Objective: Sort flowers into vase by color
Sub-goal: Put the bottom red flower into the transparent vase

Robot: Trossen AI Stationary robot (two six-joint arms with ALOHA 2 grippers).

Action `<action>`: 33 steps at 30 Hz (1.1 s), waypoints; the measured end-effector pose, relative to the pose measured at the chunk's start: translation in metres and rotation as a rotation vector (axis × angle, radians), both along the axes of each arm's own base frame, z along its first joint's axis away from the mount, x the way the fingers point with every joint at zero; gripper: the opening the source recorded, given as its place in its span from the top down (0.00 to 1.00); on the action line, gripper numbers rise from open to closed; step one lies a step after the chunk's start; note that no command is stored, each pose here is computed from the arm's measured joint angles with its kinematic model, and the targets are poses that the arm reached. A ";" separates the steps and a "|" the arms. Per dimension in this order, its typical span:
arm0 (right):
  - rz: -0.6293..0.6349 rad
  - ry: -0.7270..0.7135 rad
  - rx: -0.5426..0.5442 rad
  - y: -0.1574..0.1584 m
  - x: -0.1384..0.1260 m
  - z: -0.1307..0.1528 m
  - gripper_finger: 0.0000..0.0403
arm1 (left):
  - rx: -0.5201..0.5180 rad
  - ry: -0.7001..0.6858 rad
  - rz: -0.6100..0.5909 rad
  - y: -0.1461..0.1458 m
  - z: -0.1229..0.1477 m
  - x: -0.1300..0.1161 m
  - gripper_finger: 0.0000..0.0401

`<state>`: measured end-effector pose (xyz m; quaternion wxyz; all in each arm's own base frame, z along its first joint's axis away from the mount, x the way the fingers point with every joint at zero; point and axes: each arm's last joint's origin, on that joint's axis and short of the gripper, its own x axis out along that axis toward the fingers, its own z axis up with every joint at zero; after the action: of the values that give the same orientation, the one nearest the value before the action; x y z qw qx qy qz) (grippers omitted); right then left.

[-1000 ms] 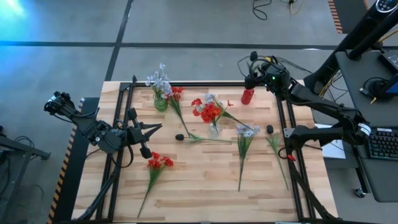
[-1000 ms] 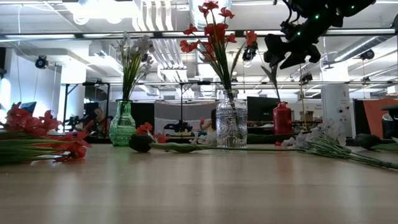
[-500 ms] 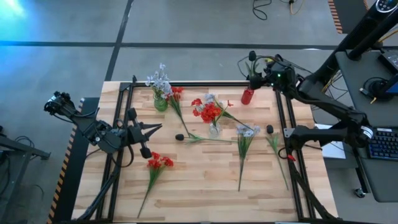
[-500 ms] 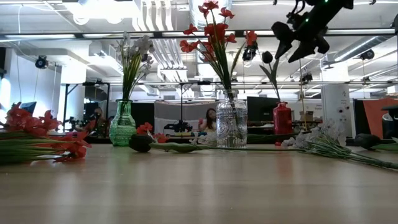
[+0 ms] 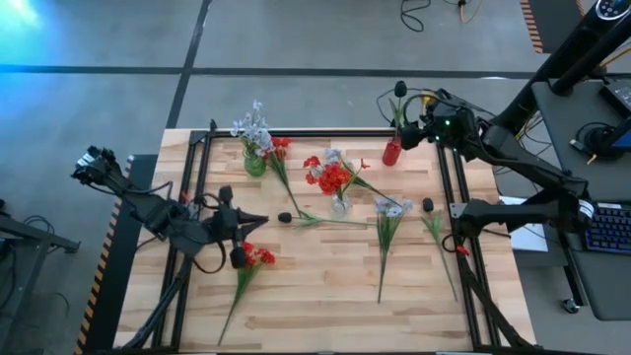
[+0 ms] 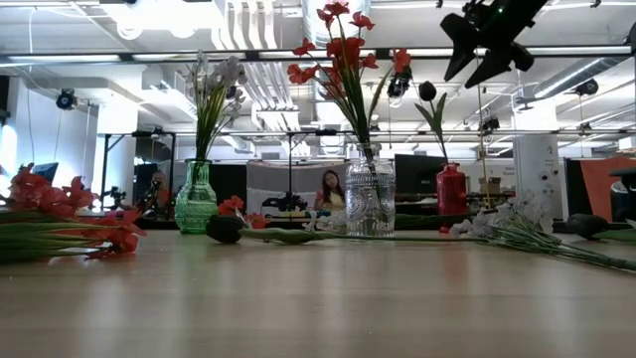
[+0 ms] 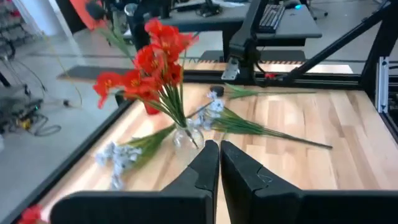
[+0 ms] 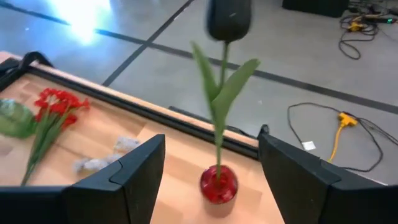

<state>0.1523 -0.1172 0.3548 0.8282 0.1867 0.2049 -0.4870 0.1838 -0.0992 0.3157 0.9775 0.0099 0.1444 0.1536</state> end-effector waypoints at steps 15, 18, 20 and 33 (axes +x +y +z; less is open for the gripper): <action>0.132 0.014 0.064 0.033 0.003 0.015 0.38 | -0.358 0.152 -0.154 -0.017 -0.022 0.012 1.00; 0.166 0.017 0.065 0.039 0.005 0.017 0.39 | -0.462 0.213 -0.107 -0.019 -0.032 0.013 1.00; 0.185 0.017 0.064 0.042 0.006 0.018 0.39 | -0.544 0.266 -0.065 -0.021 -0.040 0.014 1.00; 0.251 0.068 0.018 0.046 0.007 0.022 0.39 | -0.763 0.659 0.165 -0.029 -0.024 0.031 1.00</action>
<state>0.1589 -0.0714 0.3766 0.8736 0.1503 0.2588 -0.3839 0.2150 -0.1278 0.2917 0.7987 -0.3113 0.4911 0.1552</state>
